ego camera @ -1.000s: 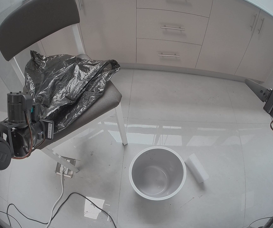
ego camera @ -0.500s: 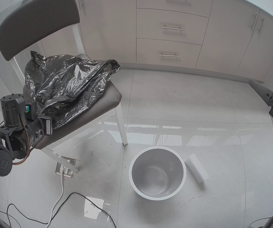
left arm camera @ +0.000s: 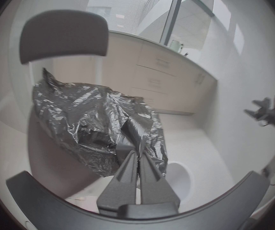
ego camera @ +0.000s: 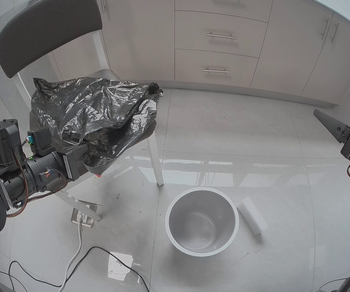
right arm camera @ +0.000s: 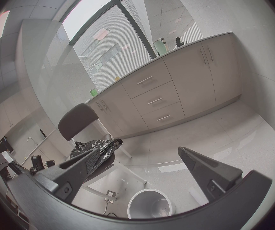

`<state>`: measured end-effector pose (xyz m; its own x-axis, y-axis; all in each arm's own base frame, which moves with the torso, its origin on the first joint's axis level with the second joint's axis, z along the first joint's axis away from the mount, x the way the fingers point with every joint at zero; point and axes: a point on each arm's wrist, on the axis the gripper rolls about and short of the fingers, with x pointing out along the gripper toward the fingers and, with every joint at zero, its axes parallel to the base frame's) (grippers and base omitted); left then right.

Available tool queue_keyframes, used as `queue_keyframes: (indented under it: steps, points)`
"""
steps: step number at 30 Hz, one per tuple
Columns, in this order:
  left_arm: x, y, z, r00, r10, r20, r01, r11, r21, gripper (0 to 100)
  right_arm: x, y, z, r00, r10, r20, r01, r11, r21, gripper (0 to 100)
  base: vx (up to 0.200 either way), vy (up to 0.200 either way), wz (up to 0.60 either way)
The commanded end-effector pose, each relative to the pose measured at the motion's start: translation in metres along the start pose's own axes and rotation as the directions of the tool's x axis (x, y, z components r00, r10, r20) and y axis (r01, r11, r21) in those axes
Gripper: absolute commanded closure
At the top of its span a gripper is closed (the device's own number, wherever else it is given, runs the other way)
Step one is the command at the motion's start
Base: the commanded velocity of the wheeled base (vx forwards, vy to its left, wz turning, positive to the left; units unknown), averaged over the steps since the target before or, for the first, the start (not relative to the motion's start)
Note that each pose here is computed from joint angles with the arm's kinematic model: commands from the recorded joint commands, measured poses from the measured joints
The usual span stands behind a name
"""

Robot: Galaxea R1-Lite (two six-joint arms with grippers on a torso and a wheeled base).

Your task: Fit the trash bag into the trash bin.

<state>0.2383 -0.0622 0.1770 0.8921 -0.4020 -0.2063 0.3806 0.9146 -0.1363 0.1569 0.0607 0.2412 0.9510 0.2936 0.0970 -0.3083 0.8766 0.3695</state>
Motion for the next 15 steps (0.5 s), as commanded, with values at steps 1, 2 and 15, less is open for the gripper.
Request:
queue_keyframes:
  steps: [1,2,15]
  points:
    - [-0.029,-0.015,0.015,0.958,-0.288,0.01,0.287,0.95,-0.124,100,0.012,0.0,-0.017,0.997,0.001,-0.08,-0.001,1.0,-0.004,0,0.0,0.0,0.0]
    - [-0.034,-0.017,0.018,0.941,-0.337,0.007,0.335,0.932,-0.136,100,0.014,0.001,-0.019,0.996,0.006,-0.091,-0.007,1.0,-0.004,0,0.0,0.0,0.0]
    - [-0.079,-0.064,0.048,0.766,-0.642,0.042,0.632,0.739,-0.233,100,0.021,0.014,-0.063,0.961,0.069,-0.269,-0.09,0.994,-0.064,0,0.0,0.0,0.0]
